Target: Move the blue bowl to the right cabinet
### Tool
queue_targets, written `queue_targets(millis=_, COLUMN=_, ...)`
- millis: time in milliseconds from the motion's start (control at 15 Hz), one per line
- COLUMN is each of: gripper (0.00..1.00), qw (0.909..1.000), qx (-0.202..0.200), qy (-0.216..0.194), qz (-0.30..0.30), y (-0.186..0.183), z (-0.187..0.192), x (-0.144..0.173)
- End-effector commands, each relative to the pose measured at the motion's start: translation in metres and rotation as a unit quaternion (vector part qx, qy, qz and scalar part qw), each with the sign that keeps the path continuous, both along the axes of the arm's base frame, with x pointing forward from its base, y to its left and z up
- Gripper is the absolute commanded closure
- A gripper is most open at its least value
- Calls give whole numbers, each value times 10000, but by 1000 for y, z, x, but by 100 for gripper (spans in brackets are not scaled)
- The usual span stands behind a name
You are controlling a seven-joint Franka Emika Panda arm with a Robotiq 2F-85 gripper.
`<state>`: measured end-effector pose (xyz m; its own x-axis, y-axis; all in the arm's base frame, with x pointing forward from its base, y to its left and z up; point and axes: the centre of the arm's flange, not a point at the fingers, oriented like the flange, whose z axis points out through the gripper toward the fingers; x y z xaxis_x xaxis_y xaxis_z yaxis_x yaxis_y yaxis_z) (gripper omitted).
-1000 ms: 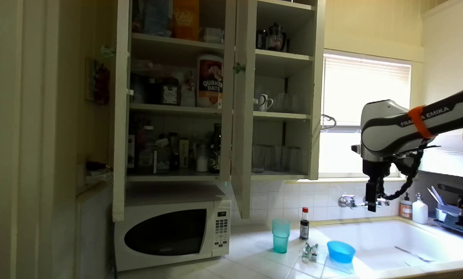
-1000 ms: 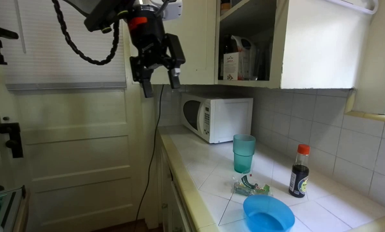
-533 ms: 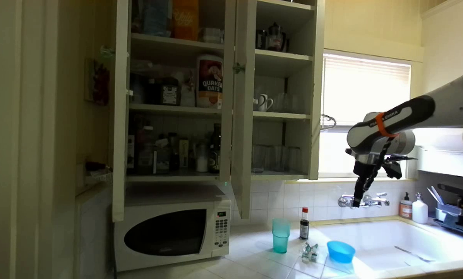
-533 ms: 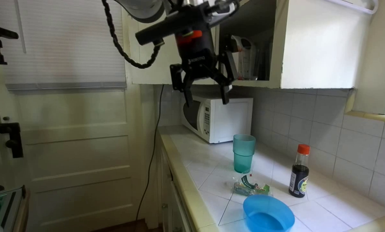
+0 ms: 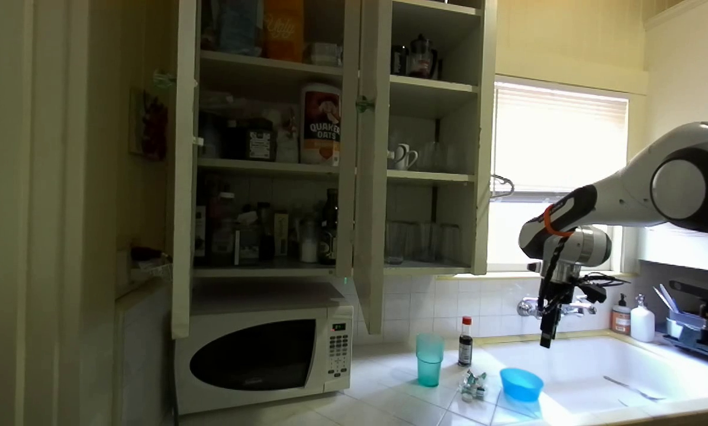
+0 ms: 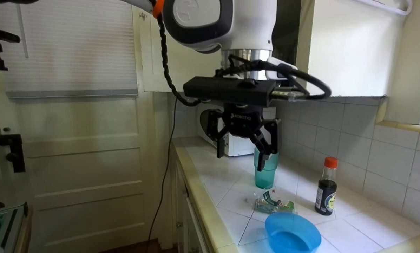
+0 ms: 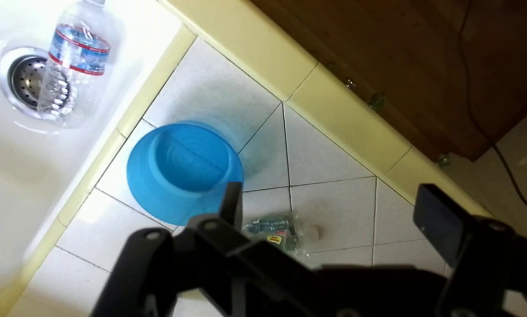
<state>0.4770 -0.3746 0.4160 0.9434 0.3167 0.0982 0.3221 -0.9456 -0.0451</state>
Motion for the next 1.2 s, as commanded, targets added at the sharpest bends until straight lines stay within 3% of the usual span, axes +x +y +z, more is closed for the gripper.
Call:
queue_targets(millis=0, gripper=0, qw=10000, qx=7, qy=35, qz=-6, y=-2, z=-3, x=2)
queue_targets(millis=133, gripper=0, qw=9998, qx=-136, qy=-155, qz=-16, y=6, z=-1, x=-2)
queue_targets(millis=400, gripper=0, qw=9994, qx=-138, qy=-247, qz=-223, y=-16, z=-26, x=41)
queue_targets(millis=800, gripper=0, qw=9962, qx=-220, qy=5, qz=-846, y=-37, z=-70, x=88)
queue_targets(millis=1133, gripper=0, qw=9927, qx=-177, qy=354, qz=-1139, y=-41, z=-116, x=108)
